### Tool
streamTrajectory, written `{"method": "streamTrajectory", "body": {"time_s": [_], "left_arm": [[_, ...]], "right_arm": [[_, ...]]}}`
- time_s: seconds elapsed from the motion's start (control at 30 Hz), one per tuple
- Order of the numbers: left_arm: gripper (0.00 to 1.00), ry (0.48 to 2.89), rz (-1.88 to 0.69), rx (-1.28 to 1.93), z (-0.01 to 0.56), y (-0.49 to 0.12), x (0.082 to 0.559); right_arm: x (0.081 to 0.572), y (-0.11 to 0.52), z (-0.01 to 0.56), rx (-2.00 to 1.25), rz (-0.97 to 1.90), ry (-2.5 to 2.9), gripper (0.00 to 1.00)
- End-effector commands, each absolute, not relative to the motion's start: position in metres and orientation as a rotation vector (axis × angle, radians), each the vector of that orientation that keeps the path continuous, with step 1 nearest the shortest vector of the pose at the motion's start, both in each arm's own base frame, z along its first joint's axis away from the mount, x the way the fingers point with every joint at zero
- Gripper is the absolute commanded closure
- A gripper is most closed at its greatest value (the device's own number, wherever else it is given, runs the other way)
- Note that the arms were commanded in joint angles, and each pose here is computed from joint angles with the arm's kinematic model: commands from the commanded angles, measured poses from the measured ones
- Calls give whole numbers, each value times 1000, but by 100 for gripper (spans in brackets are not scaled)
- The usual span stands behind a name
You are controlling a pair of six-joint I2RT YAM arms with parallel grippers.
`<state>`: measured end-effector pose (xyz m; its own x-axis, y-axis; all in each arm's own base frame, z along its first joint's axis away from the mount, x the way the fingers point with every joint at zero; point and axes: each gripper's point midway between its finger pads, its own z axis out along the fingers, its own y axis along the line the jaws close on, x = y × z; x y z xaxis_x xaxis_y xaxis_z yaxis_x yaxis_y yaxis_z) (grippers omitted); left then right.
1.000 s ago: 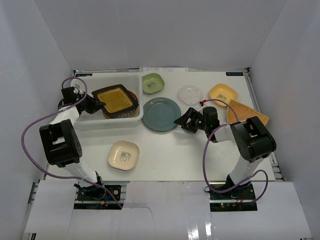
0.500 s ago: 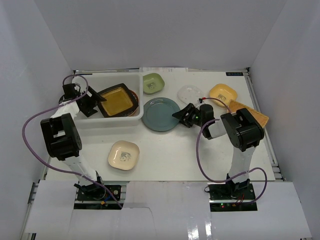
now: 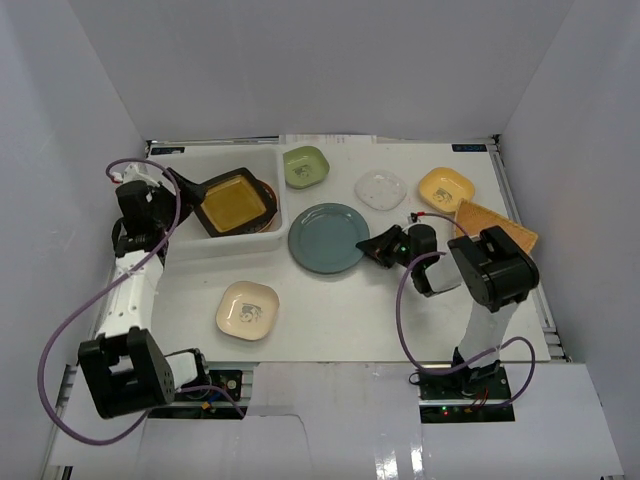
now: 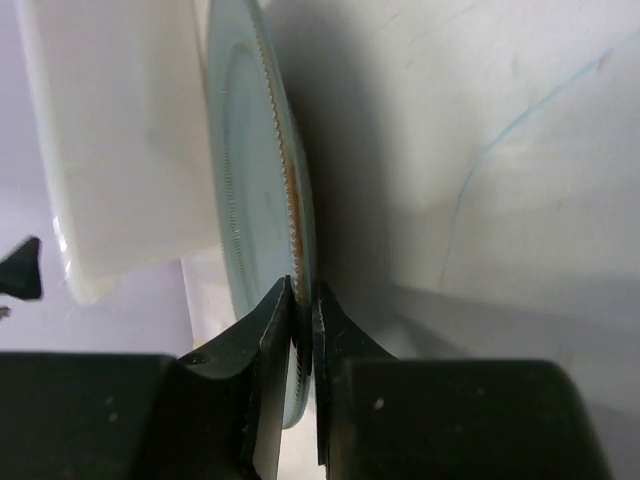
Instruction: Place the plates into the plastic bin on the countertop
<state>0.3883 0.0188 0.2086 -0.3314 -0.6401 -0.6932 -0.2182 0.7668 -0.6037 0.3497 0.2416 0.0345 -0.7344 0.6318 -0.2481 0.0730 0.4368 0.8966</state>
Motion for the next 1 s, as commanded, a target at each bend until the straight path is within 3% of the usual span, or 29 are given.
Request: {"method": "streamTrajectory", "body": {"time_s": [0.0,0.13,0.37,0.57,0.97], "left_arm": [[2,1788,-570,-458,259,-13,381],[2,1834,-661,-321,275,-54,367],[2,2006,-1083,59,270,-163,320],[2,2061,-1169,188,256,-195,313],[3,2165,-1255,313,210,-245,315]], "right_arm": [[336,233,74,467,1265,2031,92],[315,222,110,390,1252,1968,92],[291,194,210,213,1182,1745,92],[267,201,274,96,1333,1632,92],[243,227,300,-12,1663,1571,92]]}}
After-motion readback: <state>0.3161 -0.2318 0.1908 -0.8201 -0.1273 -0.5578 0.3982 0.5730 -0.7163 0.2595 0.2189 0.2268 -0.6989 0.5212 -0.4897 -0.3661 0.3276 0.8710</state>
